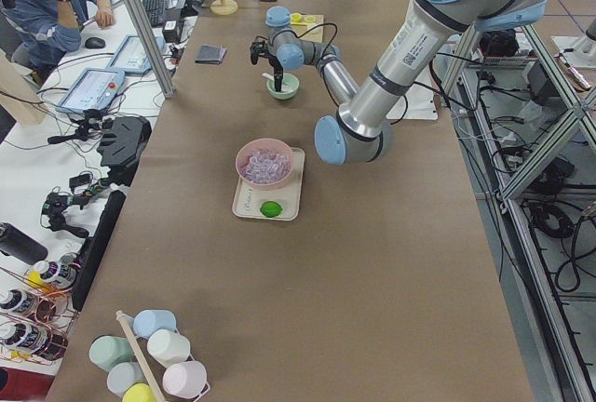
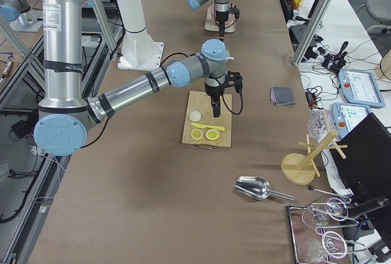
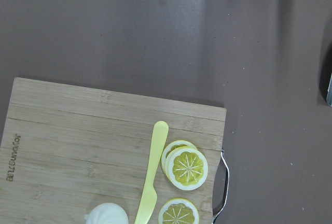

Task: Put spoon and ice into bowl

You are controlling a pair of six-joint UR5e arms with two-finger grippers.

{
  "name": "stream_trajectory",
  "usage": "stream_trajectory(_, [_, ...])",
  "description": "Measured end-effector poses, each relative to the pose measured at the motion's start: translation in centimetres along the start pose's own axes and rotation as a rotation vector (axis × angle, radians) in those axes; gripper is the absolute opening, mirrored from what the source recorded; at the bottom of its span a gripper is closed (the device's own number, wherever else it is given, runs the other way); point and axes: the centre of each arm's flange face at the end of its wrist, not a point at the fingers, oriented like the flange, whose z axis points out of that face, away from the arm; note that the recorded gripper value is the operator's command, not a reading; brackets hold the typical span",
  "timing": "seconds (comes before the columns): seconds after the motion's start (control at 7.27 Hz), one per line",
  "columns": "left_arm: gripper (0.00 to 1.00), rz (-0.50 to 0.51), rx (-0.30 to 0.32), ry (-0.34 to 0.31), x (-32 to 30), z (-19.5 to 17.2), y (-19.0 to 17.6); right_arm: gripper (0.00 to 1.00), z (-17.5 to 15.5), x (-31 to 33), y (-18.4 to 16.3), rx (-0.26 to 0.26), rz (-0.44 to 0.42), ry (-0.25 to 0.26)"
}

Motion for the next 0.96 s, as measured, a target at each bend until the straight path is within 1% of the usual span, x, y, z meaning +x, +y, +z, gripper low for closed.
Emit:
stream_trajectory(0.14, [0.99, 0.029, -0.008, -0.032, -4.9, -1.3, -1.7, 1.0, 0.0, 0.8, -0.2, 0.0, -0.011, 0.0])
stream_trajectory(0.41, [0.99, 0.17, -0.013, -0.15, -15.9, -5.8, -4.6, 1.0, -0.1, 2.0, -0.4, -0.001, -0.024, 0.002])
stream_trajectory(0.55, [0.99, 0.233, -0.018, -0.196, -22.7, -8.5, -5.7, 1.0, 0.2, 3.1, -0.6, -0.007, -0.038, 0.006])
stream_trajectory(0.83, [0.99, 0.323, -0.056, -0.225, -36.7, -13.3, -6.4, 1.0, 0.8, 6.6, -1.1, -0.024, -0.066, -0.009])
stream_trajectory(0.96, [0.99, 0.338, -0.067, -0.24, -42.9, -15.1, -6.0, 1.0, 0.9, 8.9, -1.2, -0.028, -0.077, -0.012])
